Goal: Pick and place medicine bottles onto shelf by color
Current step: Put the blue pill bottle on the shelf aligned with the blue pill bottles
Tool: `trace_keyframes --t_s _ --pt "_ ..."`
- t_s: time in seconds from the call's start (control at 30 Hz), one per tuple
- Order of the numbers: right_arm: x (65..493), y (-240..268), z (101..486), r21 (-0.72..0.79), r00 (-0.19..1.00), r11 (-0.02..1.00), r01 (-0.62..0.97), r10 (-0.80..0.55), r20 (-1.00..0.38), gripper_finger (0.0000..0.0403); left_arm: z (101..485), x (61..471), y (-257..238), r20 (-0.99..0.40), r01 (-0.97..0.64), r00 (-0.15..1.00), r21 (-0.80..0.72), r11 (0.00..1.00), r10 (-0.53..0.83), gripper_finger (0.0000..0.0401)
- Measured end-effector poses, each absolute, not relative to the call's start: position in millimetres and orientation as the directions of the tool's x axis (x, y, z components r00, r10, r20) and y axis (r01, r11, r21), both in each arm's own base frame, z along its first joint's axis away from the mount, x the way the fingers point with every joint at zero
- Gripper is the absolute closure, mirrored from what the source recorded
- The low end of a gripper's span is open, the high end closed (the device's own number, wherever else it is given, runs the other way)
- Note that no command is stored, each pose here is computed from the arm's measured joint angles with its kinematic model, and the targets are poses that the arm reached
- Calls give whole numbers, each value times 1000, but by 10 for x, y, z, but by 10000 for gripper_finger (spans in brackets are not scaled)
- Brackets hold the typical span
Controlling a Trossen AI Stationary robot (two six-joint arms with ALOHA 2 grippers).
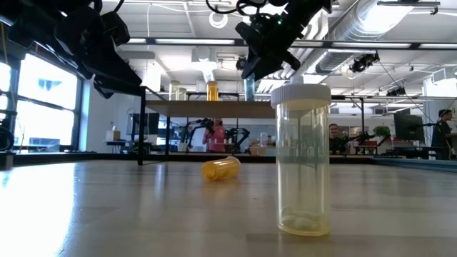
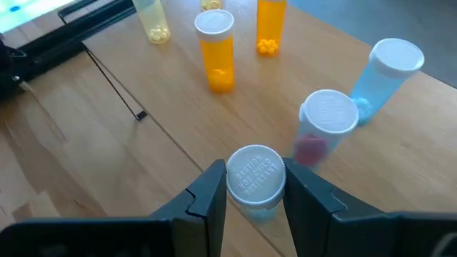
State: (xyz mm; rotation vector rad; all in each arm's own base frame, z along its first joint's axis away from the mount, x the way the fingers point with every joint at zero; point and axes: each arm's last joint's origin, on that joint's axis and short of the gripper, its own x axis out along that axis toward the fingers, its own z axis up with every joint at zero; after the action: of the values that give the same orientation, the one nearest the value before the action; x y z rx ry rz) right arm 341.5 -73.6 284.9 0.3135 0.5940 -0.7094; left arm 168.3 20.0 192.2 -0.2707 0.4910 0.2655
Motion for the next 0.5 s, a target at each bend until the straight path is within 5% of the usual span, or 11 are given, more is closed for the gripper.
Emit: trace_keyframes --t_s 0.5 --pt "3407 -753 2843 64 595 716 695 -523 -611 299 1922 1684 198 -495 -307 850 -194 932 177 220"
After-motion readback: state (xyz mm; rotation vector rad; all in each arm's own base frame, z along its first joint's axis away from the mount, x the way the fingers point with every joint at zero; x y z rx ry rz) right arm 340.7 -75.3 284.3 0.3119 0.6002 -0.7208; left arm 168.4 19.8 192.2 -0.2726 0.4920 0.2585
